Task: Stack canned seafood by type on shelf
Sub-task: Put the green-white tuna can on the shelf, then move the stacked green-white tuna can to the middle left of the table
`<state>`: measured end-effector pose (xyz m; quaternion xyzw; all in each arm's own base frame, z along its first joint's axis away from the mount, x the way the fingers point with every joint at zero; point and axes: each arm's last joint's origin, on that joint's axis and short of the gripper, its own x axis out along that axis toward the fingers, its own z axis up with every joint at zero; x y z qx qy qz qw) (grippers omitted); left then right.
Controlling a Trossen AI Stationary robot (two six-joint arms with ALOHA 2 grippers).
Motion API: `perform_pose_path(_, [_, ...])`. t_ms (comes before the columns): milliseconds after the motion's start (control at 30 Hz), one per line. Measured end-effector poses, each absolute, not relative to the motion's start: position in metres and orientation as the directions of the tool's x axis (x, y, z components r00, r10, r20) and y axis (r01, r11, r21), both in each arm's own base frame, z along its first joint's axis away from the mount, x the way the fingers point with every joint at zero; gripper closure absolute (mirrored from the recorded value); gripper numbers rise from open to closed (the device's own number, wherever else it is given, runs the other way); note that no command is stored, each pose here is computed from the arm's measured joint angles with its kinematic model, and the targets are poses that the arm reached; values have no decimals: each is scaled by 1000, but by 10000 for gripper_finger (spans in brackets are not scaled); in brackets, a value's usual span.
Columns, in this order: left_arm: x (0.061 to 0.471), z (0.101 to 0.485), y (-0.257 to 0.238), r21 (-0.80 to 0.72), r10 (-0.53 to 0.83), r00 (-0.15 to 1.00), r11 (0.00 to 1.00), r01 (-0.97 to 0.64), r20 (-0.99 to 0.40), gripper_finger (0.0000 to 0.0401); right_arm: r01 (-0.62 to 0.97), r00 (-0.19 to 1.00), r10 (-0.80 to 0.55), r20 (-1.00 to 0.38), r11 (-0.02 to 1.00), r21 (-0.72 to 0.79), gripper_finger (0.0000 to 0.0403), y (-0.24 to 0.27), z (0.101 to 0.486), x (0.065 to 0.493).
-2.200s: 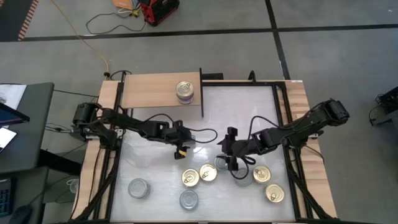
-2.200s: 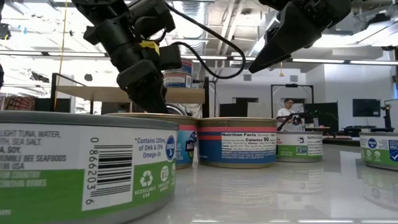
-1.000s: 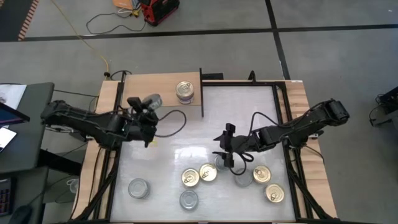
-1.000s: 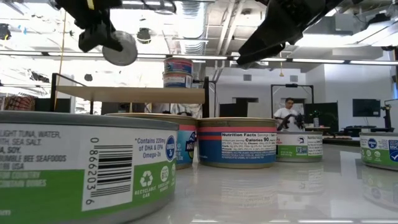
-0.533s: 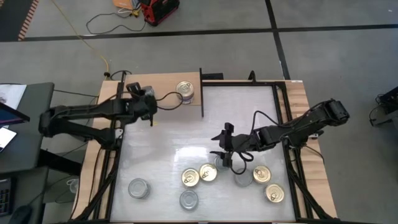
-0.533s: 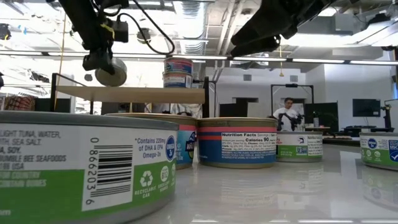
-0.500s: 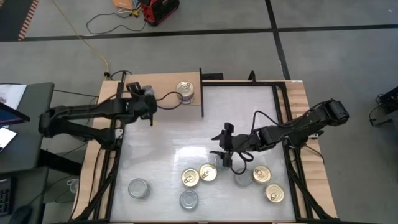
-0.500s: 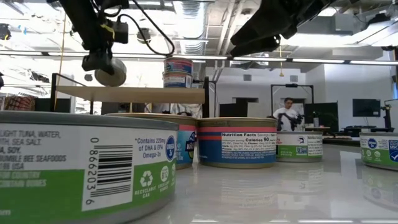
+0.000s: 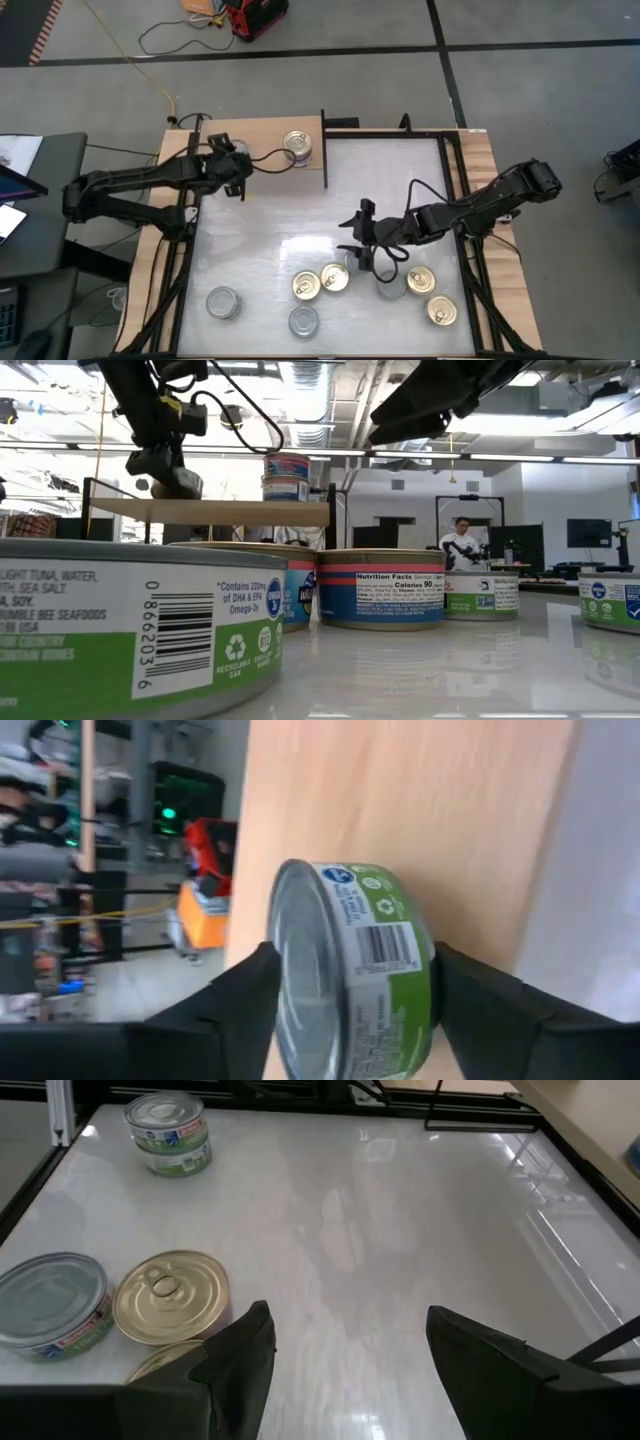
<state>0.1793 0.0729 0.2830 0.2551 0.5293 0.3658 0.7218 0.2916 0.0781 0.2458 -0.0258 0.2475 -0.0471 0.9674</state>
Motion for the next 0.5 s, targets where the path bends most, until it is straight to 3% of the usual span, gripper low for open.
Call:
perform_pose_path(167, [178, 285, 72, 721, 770, 179, 637, -274, -613, 117, 79, 873, -104, -477, 994, -73, 117, 78, 246, 292])
perform_pose_path(500, [175, 306, 62, 637, 698, 228, 714, -291, -679, 117, 82, 873, -104, -477, 994, -67, 117, 78, 246, 292])
